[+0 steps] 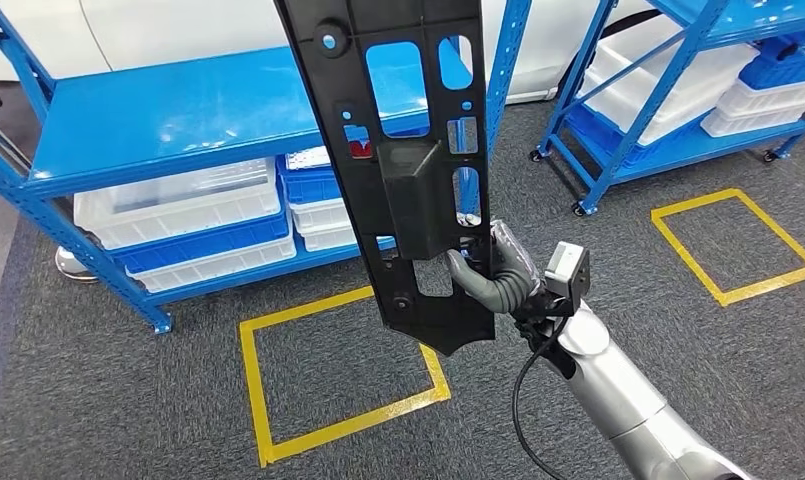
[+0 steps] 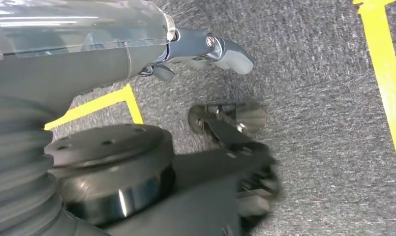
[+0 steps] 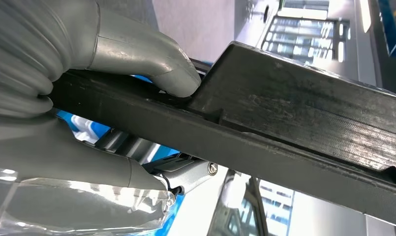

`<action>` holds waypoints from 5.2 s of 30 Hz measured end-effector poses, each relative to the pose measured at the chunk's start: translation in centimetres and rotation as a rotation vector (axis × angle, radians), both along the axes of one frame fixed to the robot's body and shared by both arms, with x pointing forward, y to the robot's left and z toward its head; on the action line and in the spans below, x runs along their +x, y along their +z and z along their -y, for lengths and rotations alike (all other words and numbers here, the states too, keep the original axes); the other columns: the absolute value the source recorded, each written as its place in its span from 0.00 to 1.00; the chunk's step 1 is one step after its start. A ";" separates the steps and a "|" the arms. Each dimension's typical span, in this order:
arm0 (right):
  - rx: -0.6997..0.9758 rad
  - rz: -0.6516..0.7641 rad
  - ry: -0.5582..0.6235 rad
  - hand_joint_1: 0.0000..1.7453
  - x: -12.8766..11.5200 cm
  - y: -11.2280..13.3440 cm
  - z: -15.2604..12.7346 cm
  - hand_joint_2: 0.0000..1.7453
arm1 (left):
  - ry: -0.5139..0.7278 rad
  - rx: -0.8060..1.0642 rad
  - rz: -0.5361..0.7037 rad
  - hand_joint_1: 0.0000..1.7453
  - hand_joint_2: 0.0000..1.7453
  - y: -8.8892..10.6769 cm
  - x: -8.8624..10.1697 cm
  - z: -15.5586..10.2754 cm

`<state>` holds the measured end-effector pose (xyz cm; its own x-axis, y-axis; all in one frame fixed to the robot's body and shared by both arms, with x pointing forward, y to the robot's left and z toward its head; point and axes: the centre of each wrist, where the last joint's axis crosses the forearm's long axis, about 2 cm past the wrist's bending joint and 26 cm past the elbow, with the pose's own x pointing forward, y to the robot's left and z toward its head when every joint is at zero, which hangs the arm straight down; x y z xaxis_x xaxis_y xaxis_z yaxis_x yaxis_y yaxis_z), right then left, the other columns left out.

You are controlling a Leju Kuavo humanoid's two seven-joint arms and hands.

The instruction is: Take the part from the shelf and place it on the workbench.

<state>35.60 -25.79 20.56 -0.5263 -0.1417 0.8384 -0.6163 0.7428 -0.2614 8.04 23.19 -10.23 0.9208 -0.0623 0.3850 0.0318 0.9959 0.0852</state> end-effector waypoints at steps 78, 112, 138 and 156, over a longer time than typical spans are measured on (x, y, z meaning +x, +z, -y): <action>0.196 0.113 -0.544 1.00 -15.9 -4.6 7.7 1.00 | -0.059 0.017 -0.072 0.00 1.00 -0.6 -3.0 -1.1; 0.265 0.105 -0.565 1.00 -15.2 -4.8 7.1 1.00 | -0.030 0.036 -0.052 0.00 1.00 -0.6 -2.5 -2.0; 0.351 0.122 -0.435 1.00 -9.0 -3.1 4.6 1.00 | -0.060 0.057 -0.084 0.00 1.00 -0.6 -2.6 -2.2; 0.353 0.081 -0.418 1.00 -6.7 -3.3 3.7 1.00 | -0.057 0.062 -0.069 0.00 1.00 -0.7 -2.8 -2.3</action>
